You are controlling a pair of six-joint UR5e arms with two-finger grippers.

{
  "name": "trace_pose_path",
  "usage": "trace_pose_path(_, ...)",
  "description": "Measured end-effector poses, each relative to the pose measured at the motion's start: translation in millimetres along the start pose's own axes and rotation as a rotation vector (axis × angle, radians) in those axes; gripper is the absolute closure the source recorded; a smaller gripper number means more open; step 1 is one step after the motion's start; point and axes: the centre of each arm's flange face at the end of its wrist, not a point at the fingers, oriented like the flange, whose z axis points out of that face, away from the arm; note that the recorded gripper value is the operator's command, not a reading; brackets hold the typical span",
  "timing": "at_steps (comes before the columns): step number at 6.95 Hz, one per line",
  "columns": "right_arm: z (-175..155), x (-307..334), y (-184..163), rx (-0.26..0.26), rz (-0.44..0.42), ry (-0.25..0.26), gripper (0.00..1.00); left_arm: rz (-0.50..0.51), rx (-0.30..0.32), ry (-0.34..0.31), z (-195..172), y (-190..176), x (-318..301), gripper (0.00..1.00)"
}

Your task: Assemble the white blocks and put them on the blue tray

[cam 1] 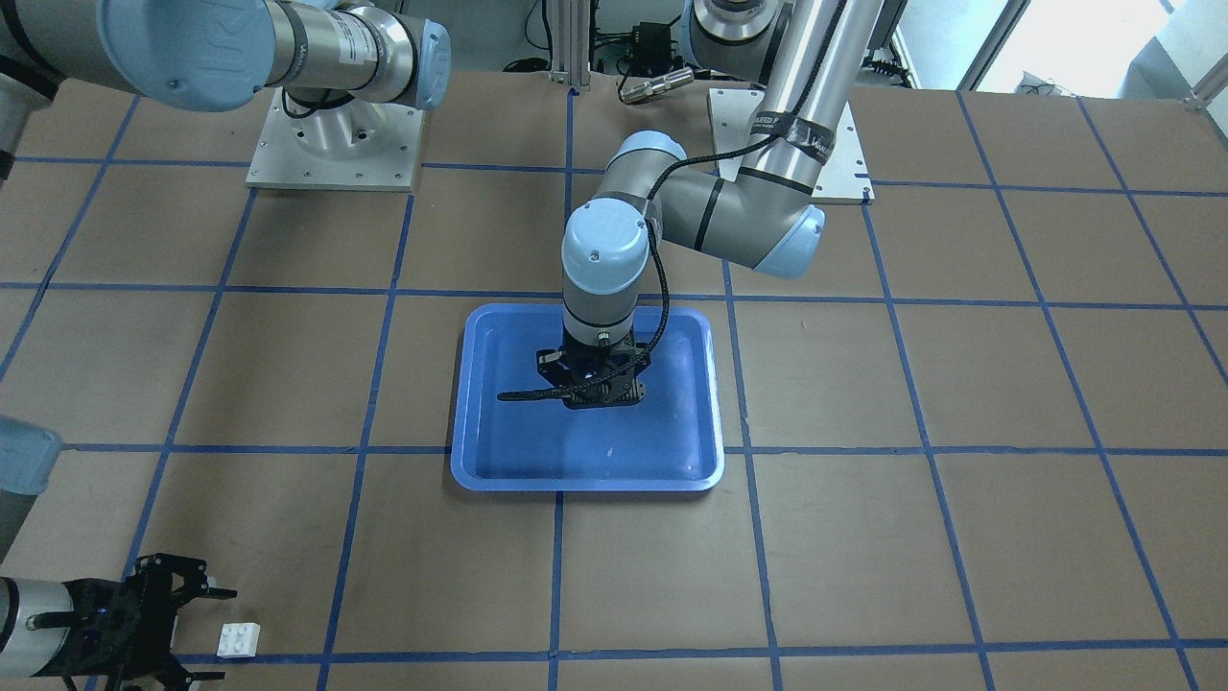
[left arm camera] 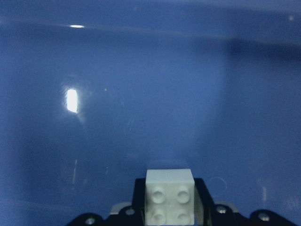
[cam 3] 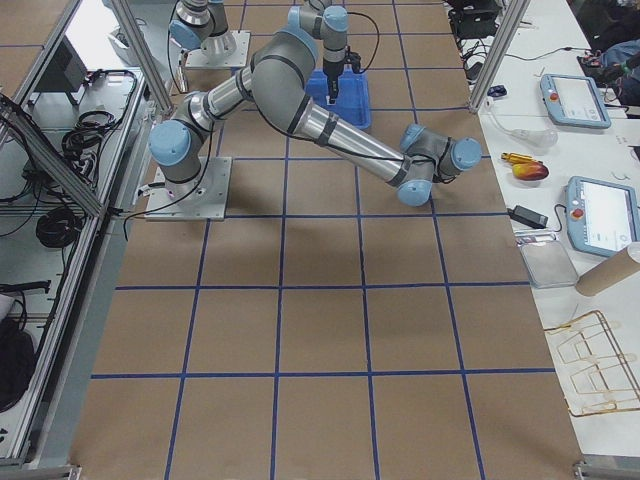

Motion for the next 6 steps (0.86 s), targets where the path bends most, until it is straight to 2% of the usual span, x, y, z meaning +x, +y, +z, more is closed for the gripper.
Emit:
trace_pose_path(1, 0.4, 0.0, 0.1, 0.0, 0.0, 0.0, 0.3, -0.009, -0.002, -0.002, 0.5, 1.1, 0.8, 0.22)
trace_pose_path(2, 0.4, 0.1, 0.0, 0.001, 0.0, 0.0, 0.38, -0.014, -0.004, -0.004, 1.7, 1.3, 0.9, 0.15)
trace_pose_path(4, 0.3, 0.1, -0.1, 0.001, 0.0, 0.0, 0.78, -0.018, -0.007, -0.009, 4.5, 1.2, 0.9, 0.13)
trace_pose_path(6, -2.7, 0.2, -1.2, -0.002, -0.002, 0.003, 1.0, -0.018, -0.001, -0.004, -1.4, -0.4, -0.1, 0.05)
